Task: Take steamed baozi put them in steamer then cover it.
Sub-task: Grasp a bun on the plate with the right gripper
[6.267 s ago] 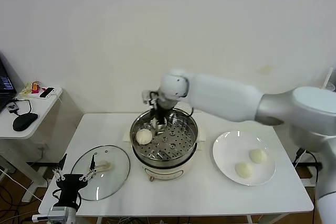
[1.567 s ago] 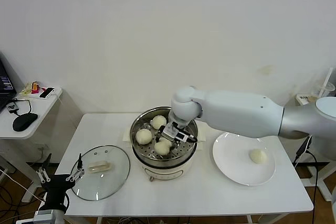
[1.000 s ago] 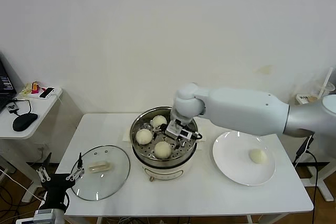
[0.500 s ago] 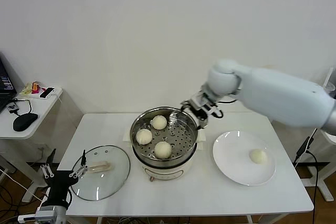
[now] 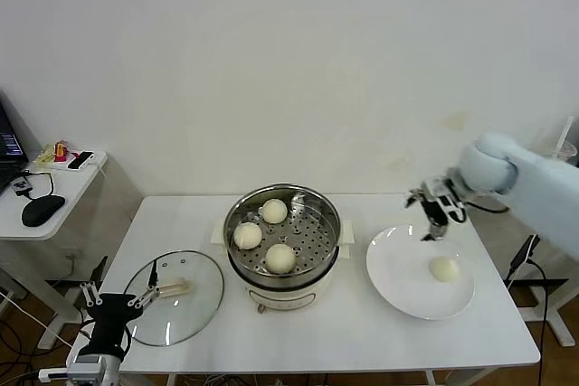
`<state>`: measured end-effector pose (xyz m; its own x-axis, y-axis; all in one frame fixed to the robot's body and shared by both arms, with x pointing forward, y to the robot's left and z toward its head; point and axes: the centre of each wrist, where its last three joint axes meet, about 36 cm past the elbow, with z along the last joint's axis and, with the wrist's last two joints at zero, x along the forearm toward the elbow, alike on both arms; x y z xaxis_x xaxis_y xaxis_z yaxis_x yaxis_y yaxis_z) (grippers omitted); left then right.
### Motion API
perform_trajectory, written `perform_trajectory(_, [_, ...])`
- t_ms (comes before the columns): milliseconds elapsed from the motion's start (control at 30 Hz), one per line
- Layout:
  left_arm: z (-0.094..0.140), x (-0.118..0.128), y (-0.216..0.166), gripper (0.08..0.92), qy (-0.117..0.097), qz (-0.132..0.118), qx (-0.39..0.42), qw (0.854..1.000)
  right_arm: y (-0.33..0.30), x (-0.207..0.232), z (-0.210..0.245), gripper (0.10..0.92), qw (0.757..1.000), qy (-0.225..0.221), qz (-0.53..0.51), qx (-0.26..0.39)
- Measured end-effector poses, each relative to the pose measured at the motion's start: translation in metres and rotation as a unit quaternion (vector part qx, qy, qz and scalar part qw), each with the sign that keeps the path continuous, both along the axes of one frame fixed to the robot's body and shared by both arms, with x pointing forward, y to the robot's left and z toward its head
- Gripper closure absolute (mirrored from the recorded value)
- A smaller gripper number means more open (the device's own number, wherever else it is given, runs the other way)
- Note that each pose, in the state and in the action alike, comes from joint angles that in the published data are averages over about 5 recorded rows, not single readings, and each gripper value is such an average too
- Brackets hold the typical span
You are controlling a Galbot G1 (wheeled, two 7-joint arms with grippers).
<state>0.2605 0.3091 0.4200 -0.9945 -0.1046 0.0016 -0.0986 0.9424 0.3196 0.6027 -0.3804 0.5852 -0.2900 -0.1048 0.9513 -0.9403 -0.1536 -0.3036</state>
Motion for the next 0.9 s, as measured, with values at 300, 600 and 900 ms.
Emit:
perform_trajectory(300, [-0.002,-0.005,-0.002,0.177,0.006,0.001,0.001,1.0,-0.053,-0.014,-0.05,0.2,0.998,0.013,-0.063,-0.011])
perform_trajectory(600, [0.001,-0.008,0.0,0.177,0.006,0.004,0.004,1.0,-0.077,-0.018,-0.091,0.2,0.995,0.019,-0.096,-0.015])
perform_trajectory(900, [0.0,-0.009,0.003,0.177,0.008,0.008,0.005,1.0,-0.071,-0.007,-0.122,0.2,0.994,0.025,-0.11,-0.01])
